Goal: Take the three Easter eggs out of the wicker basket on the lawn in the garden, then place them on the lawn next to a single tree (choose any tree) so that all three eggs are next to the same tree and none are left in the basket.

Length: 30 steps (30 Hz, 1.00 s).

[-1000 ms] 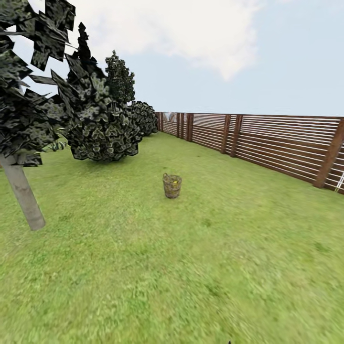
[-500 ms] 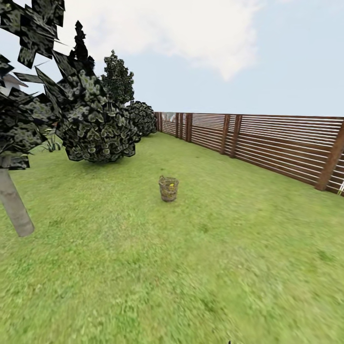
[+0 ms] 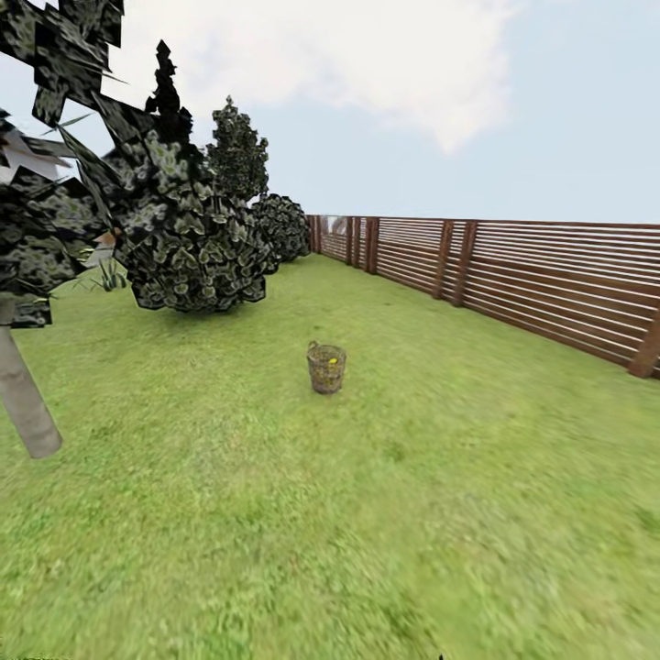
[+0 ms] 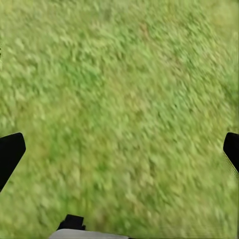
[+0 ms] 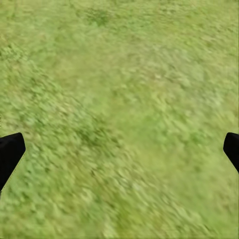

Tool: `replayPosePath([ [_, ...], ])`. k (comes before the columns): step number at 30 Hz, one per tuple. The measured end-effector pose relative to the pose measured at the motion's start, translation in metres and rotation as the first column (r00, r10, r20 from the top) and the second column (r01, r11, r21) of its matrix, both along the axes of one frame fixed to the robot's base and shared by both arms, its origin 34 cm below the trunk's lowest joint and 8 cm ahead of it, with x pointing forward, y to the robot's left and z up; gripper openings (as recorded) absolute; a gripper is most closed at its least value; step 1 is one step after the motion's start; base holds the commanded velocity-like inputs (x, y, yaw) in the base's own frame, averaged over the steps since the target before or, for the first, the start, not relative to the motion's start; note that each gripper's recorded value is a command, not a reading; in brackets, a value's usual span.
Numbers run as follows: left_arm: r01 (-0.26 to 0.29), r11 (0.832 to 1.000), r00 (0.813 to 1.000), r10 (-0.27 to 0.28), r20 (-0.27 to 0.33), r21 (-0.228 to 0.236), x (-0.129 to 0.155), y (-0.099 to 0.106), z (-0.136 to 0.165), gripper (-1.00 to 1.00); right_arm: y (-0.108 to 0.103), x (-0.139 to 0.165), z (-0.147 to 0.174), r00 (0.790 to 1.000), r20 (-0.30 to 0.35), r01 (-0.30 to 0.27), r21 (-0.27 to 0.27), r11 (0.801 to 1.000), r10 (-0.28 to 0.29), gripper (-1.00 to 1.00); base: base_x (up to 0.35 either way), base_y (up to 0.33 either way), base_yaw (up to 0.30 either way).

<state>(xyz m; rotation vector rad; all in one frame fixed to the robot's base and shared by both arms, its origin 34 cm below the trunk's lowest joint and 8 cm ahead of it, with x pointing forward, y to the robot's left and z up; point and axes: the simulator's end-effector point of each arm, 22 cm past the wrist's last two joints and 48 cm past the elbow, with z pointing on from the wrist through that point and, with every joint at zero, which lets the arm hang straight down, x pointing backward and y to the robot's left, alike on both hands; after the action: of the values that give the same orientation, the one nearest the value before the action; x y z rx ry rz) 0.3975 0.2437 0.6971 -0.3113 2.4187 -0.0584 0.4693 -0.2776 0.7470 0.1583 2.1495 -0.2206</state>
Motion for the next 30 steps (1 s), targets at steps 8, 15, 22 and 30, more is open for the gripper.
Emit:
replayPosePath([
  [8, -0.001, 1.000, 1.000, 0.001, -0.001, 0.001, -0.0004, 0.0004, -0.0001, 1.00, -0.0002, -0.0001, 0.0001, 1.000, 0.000, 0.001, 0.001, 1.000, -0.001, 1.00, 0.311, -0.184, 0.275],
  [15, -0.001, 1.000, 1.000, 0.001, -0.001, 0.001, -0.0001, 0.0004, -0.0001, 1.00, -0.0002, -0.0001, 0.0000, 1.000, 0.000, 0.001, 0.001, 1.000, -0.001, 1.00, 0.311, -0.184, 0.266],
  [22, -0.002, 1.000, 1.000, 0.002, -0.001, 0.001, -0.0002, 0.0005, -0.0001, 1.00, -0.0002, 0.0001, 0.0001, 1.000, 0.000, 0.002, 0.001, 1.000, -0.002, 1.00, 0.311, -0.184, 0.252],
  [30, -0.001, 1.000, 1.000, 0.001, -0.001, 0.001, -0.0002, 0.0003, -0.0002, 1.00, -0.0003, 0.0004, 0.0003, 1.000, 0.001, 0.002, 0.000, 1.000, -0.002, 1.00, 0.308, -0.188, 0.175],
])
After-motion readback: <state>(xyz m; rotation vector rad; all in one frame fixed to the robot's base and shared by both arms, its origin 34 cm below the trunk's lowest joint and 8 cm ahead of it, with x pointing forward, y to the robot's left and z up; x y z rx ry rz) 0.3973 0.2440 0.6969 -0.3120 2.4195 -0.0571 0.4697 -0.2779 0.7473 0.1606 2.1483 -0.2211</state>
